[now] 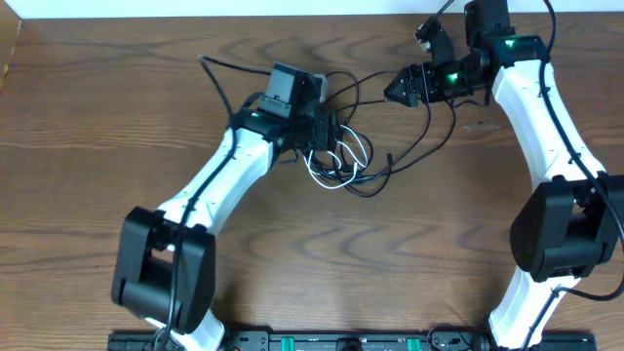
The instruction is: Untangle cables
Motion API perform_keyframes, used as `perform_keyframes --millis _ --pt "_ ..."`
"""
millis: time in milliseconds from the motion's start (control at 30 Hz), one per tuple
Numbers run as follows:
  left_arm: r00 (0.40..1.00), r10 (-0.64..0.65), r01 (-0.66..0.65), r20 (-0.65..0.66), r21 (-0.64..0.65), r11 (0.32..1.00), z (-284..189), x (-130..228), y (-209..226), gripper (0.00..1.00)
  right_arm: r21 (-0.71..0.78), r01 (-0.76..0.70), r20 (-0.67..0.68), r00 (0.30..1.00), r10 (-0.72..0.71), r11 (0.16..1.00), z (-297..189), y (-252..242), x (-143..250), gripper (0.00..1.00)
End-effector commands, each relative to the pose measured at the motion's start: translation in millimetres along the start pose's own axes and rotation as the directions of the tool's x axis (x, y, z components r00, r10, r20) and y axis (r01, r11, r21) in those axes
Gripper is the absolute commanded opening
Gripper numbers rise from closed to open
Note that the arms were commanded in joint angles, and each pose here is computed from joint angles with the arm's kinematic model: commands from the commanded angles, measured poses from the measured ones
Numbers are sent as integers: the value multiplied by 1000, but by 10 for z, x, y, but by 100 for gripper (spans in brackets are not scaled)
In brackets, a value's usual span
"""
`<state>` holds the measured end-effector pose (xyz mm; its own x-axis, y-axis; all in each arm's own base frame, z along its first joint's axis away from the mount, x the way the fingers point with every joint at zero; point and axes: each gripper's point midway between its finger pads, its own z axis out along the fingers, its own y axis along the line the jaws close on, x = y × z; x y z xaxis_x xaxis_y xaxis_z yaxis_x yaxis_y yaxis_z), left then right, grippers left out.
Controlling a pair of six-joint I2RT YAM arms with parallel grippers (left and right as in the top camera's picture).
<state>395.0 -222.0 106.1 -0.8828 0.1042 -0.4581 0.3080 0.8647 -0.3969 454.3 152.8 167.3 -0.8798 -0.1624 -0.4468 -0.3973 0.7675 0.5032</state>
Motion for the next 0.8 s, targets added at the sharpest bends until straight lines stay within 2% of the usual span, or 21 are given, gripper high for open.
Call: perform_keyframes --millis 0,133,300,567,767 --pt "983 179 -178 -38 33 984 74 108 -41 61 4 30 15 999 -31 1000 -70 22 -38 78" --pt "964 263 -263 -41 -1 965 82 109 26 61 3 35 9 999 -35 999 -69 25 -23 79" --pt "952 302 -303 -45 -23 953 87 103 70 61 3 34 8 999 -34 999 -70 23 -22 79" --pt "885 456 -458 -90 -4 889 247 205 151 61 3 33 5 999 -33 999 -69 25 -14 80" --pt "869 489 -491 -75 -5 871 405 171 196 60 4 33 6 999 -33 999 -70 23 -16 80"
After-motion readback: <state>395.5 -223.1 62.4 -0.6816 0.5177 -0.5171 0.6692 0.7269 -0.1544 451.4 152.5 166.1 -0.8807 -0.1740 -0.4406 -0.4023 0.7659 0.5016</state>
